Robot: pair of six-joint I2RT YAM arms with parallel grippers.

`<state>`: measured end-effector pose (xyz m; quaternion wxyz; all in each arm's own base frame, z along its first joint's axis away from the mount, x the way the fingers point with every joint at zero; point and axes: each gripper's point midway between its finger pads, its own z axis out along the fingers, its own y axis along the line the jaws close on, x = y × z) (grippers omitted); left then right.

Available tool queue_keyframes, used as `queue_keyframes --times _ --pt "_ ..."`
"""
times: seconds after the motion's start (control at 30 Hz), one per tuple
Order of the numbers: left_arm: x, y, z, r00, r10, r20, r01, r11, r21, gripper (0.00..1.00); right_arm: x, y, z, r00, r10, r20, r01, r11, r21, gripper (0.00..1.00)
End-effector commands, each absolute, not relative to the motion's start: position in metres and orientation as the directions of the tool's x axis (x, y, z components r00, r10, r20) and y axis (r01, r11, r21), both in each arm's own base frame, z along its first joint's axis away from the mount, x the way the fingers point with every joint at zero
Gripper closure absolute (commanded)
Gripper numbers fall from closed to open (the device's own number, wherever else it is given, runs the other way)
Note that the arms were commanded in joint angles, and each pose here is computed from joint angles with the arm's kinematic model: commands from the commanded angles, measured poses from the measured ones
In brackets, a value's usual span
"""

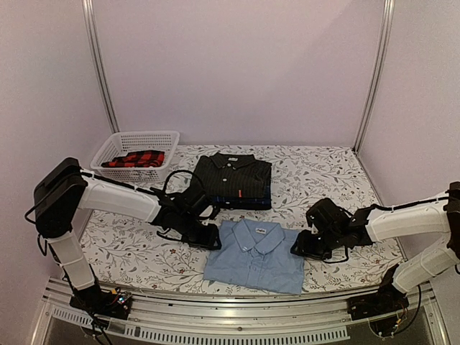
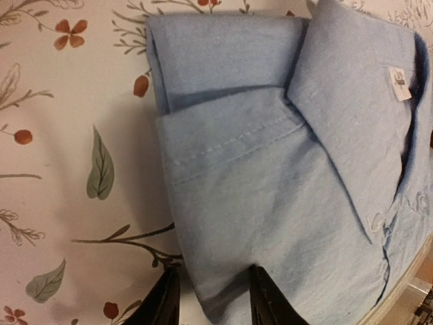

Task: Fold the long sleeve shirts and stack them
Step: Pick up the square-folded shirt from the center of the board.

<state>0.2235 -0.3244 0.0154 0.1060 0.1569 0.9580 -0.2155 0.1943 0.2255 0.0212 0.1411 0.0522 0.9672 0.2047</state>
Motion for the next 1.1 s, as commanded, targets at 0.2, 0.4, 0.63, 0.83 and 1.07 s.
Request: queue_keyframes --times 0.2,0.4,0.63,0.83,1.07 --pt "0.217 -0.334 0.0 -0.93 0.27 -0.249 0.351 0.85 -0.391 0.83 0.191 0.238 0.005 -0.966 0.112 -0.232 0.021 0.931 0.365 0.78" --pt "0.223 -0.339 0.024 -0.914 0.25 -0.32 0.369 0.84 -0.397 1.0 0.204 0.245 0.027 -0.946 0.12 -0.303 -0.001 0.929 0.37 1.0" --pt "0.227 -0.344 0.066 -0.884 0.221 -0.411 0.402 0.81 -0.428 1.0 0.218 0.262 0.062 -0.922 0.101 -0.373 -0.057 0.919 0.389 1.0" --pt "0.228 -0.341 0.106 -0.851 0.206 -0.483 0.436 0.789 -0.433 1.0 0.231 0.27 0.098 -0.893 0.103 -0.439 -0.09 0.913 0.399 1.0" --pt "0.24 -0.334 0.161 -0.791 0.175 -0.586 0.472 0.785 -0.402 1.0 0.247 0.283 0.155 -0.842 0.115 -0.527 -0.149 0.889 0.432 1.0"
